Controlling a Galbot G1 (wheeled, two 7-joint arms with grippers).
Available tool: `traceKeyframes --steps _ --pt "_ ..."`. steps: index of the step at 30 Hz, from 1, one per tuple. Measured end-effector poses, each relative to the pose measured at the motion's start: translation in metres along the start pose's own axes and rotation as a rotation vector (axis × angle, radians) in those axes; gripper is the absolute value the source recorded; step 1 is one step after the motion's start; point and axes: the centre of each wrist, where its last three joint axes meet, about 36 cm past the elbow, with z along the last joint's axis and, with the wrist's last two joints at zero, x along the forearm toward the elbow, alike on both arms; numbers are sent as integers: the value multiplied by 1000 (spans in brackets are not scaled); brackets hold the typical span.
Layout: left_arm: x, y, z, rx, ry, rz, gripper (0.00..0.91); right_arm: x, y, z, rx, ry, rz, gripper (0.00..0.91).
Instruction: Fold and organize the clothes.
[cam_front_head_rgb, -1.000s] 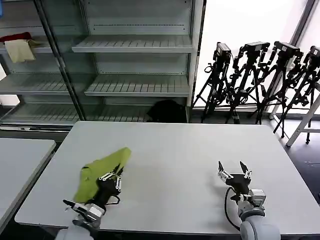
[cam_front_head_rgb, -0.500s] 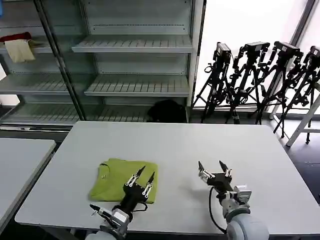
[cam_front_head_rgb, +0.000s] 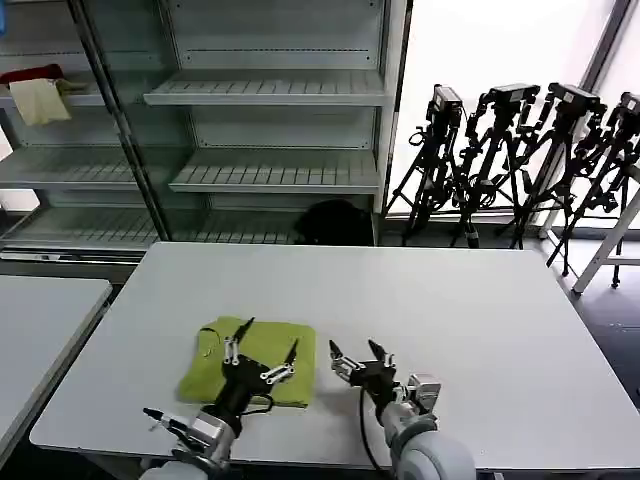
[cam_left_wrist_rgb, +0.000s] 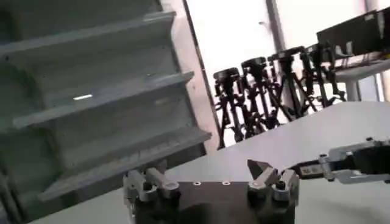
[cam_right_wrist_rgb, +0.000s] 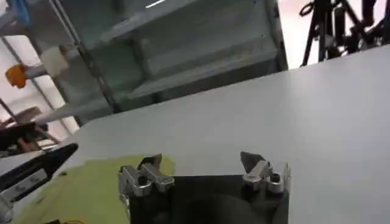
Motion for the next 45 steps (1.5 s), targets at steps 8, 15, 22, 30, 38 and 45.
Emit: traceKeyframes --steps 8,15,22,30,38,45 --pt "13 41 9 58 29 -111 907 -14 27 20 -72 94 -53 0" --pt "21 61 12 112 34 -172 907 -19 39 22 -107 116 -72 0" --pt "25 73 15 142 35 -208 907 -27 40 22 -133 133 -51 0" --pt "29 83 19 162 39 -238 907 -30 37 22 -146 140 -29 0" --pt "31 86 26 178 45 -246 907 -29 31 16 -147 123 -11 0" --pt "31 85 29 185 47 -245 907 -20 14 5 -150 94 15 0"
